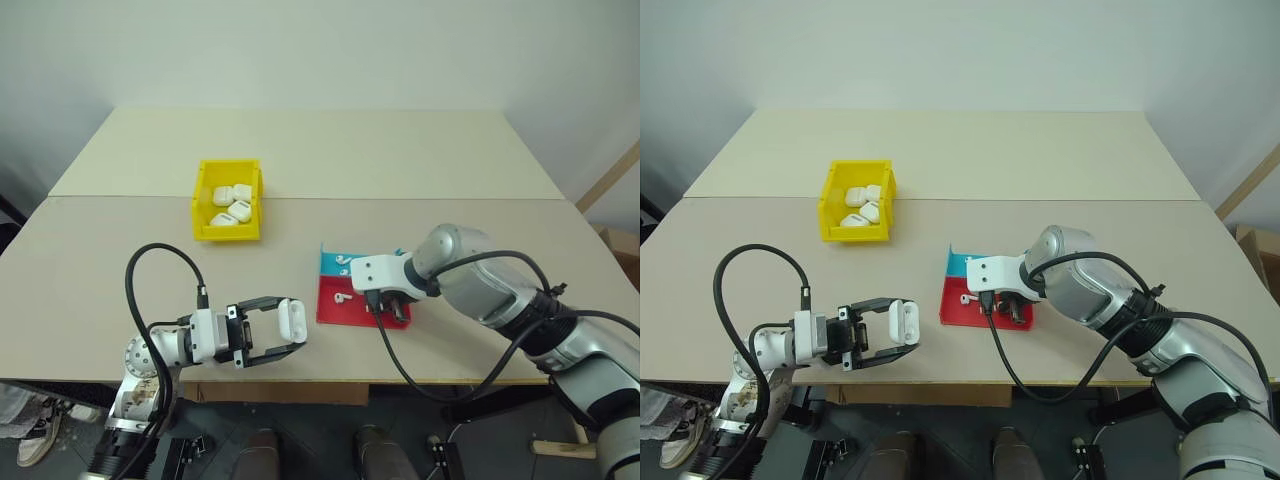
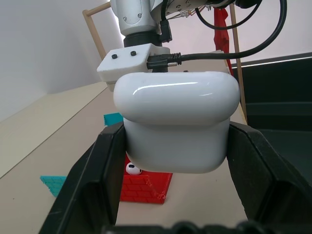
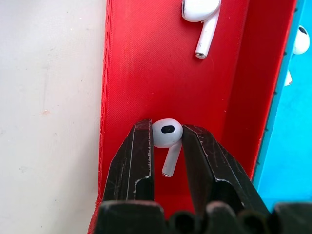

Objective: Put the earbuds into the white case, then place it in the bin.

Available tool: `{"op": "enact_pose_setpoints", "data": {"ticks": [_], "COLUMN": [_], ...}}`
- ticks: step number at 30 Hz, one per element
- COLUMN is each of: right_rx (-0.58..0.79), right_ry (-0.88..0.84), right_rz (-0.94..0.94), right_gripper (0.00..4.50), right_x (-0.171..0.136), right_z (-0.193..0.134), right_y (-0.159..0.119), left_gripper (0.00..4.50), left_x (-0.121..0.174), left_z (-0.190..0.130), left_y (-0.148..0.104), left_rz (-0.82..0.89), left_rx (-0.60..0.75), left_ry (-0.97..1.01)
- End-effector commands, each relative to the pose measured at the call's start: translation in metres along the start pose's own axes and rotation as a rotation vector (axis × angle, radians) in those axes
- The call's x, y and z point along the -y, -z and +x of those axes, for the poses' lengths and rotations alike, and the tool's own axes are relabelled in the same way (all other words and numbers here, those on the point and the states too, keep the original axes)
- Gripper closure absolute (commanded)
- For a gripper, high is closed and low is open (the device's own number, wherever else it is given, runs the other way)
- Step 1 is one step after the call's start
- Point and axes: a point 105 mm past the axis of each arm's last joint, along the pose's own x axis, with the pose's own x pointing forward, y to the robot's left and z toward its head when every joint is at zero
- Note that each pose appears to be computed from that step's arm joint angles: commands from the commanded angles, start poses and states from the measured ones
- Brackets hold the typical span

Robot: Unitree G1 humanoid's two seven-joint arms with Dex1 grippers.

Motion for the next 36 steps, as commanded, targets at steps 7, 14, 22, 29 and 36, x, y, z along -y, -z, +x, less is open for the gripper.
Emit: {"op": "enact_pose_setpoints", "data": {"ticks": [7, 14, 22, 29, 36], "right_rx": [0.407, 0.792, 1.135, 1.295, 1.398], "right_ry": [0.326, 0.559, 0.594, 0.579, 0.526], "right_rz": [0.088, 0.018, -0.051, -0.108, -0.162], "right_gripper": [3.58, 3.58, 3.58, 3.58, 3.58], "right_x": [0.022, 0.010, -0.012, -0.018, -0.021], "right_z": [-0.103, -0.161, -0.182, -0.189, -0.182], "right_y": [-0.039, -0.046, -0.059, -0.069, -0.074], "left_gripper": [1.73, 1.73, 1.73, 1.73, 1.73], "left_x": [-0.007, -0.019, -0.032, -0.038, -0.046], "left_z": [0.012, 0.031, 0.056, 0.063, 0.071], "left_y": [-0.027, -0.056, -0.077, -0.076, -0.074], "left_rz": [0.026, -0.041, -0.071, -0.098, -0.104], "left_rx": [0.134, 0.253, 0.267, 0.265, 0.267], "left_ry": [-0.007, 0.010, 0.069, 0.081, 0.078]}}
